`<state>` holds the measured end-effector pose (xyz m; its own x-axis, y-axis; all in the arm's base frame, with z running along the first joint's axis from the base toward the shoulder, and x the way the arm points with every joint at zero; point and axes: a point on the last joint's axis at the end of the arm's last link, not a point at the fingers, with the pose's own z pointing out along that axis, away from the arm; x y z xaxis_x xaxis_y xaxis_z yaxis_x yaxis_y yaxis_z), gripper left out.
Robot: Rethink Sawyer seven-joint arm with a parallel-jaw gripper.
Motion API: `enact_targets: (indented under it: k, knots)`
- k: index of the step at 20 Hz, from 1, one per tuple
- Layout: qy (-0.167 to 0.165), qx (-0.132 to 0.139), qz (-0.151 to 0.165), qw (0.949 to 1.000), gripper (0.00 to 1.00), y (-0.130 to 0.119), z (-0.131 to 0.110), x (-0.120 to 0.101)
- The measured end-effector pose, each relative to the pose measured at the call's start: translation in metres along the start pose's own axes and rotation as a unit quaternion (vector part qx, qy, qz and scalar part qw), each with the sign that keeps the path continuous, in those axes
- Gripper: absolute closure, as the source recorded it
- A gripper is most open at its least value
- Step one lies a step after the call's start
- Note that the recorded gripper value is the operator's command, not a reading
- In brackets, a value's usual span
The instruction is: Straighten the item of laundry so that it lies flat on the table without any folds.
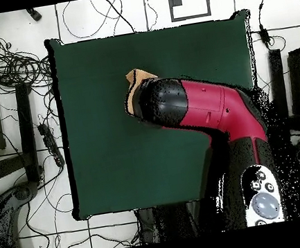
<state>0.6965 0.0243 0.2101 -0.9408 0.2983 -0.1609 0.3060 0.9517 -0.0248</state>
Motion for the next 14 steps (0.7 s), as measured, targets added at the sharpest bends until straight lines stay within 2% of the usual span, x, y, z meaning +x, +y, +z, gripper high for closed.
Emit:
enact_targets:
  k: [4, 8, 14]
  knots:
    - [-0.001, -0.001, 0.004, 1.0000, 0.00, -0.002, -0.001, -0.002]
    - [-0.001, 0.000, 0.013, 0.9999, 0.00, -0.015, -0.009, -0.009]
    - [0.000, 0.010, 0.068, 0.9977, 0.00, -0.095, -0.017, -0.050]
